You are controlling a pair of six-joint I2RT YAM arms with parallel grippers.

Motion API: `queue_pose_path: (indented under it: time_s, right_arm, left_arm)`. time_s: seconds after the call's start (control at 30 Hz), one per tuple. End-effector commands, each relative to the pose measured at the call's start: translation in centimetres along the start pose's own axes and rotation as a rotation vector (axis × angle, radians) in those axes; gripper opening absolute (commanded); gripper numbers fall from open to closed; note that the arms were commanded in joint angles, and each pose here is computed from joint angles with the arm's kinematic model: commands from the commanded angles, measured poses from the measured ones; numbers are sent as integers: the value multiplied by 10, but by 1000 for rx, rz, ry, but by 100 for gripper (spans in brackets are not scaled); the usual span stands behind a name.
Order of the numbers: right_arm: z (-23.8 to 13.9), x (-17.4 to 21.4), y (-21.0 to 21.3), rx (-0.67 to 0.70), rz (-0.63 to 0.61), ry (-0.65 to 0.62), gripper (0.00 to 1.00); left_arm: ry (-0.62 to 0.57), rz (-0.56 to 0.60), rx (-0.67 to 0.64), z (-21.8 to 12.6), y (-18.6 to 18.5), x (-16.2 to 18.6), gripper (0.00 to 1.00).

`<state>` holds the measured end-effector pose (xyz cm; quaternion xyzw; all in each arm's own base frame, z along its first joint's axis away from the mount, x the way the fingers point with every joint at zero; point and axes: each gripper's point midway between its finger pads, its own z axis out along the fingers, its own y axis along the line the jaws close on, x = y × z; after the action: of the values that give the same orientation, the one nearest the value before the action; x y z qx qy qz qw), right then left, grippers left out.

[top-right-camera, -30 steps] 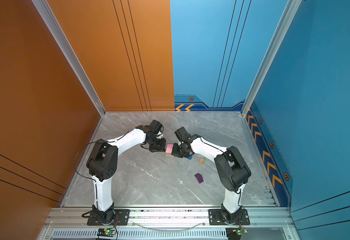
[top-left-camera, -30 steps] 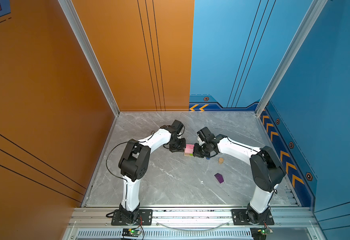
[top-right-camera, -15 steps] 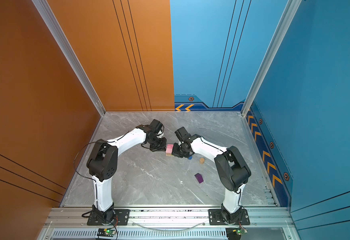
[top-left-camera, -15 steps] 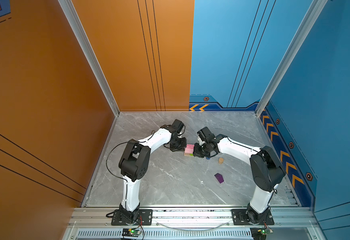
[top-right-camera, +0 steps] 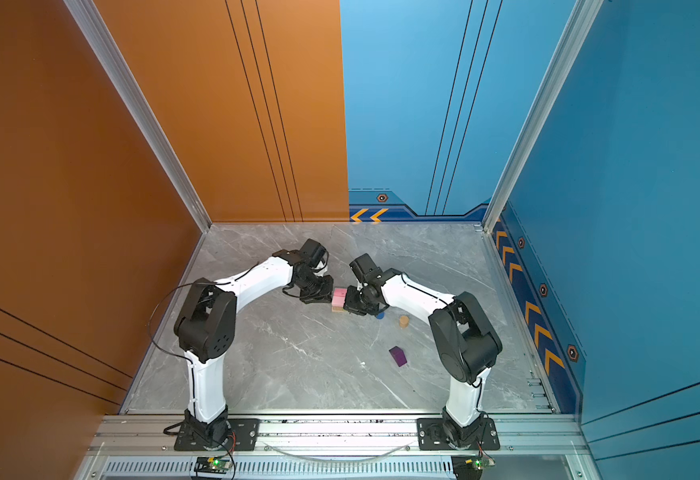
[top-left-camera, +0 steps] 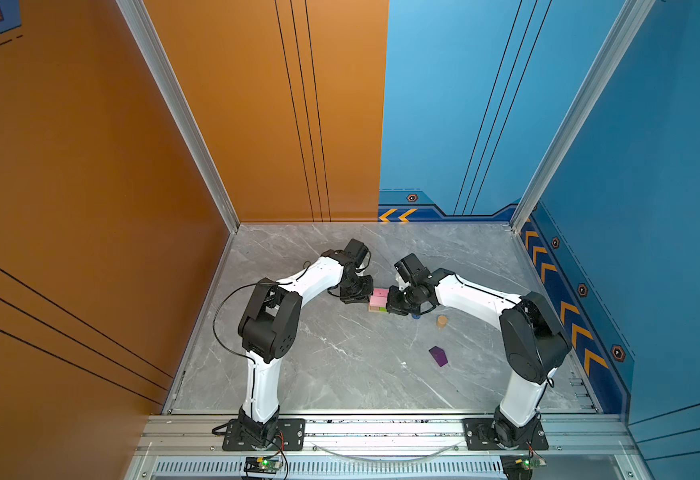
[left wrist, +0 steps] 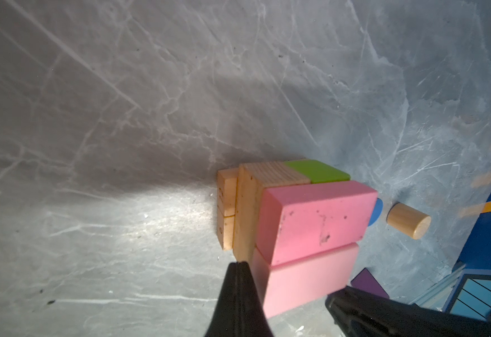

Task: Build the wood block tower
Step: 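Hold both grippers pressed against the tower sides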

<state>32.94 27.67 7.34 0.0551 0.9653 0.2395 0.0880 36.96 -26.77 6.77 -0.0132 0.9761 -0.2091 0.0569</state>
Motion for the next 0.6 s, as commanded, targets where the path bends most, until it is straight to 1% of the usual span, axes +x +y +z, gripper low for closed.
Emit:
queue_pose_path:
  time_s: [0.0,0.57]
  right_arm:
    - [2,-13,0,10,17,-38,0]
    - [3,-18,-1,4,27,-43,0]
  left_arm:
    - [19,19,27,3,-10,1,0]
    - [18,22,29,3,-11,1,0]
